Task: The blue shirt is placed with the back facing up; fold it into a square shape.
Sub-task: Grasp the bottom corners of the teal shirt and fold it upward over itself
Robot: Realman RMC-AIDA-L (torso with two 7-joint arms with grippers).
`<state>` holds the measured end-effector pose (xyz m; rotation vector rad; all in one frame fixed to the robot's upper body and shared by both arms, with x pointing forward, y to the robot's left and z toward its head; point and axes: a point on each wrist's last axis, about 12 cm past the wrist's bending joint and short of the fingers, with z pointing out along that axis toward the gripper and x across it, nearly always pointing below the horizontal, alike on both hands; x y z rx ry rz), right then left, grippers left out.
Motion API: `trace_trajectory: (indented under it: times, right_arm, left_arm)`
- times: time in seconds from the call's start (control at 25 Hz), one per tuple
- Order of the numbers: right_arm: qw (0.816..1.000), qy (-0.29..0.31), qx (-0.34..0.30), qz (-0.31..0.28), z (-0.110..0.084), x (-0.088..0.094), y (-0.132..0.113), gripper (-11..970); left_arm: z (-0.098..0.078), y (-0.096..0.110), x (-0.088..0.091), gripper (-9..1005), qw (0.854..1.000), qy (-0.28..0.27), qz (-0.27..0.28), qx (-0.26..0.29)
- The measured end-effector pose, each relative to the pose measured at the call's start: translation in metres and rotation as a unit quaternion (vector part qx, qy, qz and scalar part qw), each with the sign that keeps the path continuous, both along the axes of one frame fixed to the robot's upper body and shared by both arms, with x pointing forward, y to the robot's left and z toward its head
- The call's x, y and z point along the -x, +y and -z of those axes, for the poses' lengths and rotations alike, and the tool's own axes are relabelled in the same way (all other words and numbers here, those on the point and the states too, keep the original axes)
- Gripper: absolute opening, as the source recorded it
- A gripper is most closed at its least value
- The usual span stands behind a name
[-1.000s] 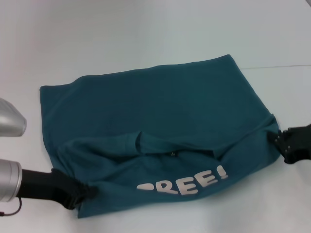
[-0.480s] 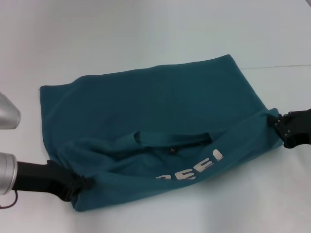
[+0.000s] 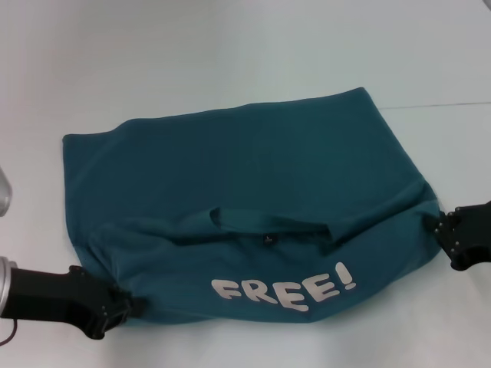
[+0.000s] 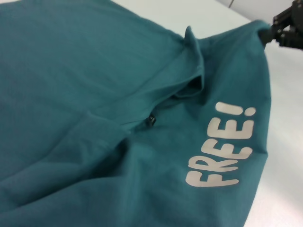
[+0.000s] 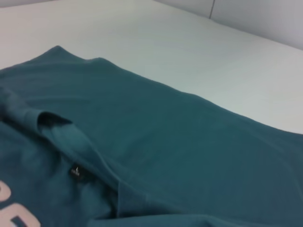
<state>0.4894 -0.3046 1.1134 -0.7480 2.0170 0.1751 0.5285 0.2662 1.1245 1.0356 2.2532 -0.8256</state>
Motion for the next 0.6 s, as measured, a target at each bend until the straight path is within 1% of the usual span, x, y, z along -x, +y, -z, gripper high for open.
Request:
trace_trajectory:
  times: [0.36, 0.6]
  right_arm:
    - [1.000, -0.003, 0.007, -0.016, 0.001, 0.011, 0.007, 35]
    - [1.000, -0.007, 0.015, -0.021, 0.001, 0.018, 0.009, 35]
  left_arm:
    - [0.002, -0.001, 0.012, 3, 1.000, 0.015, 0.016, 0.009]
    - [-0.004, 0.000, 0.016, 2, 1.000, 0.005, 0.021, 0.016]
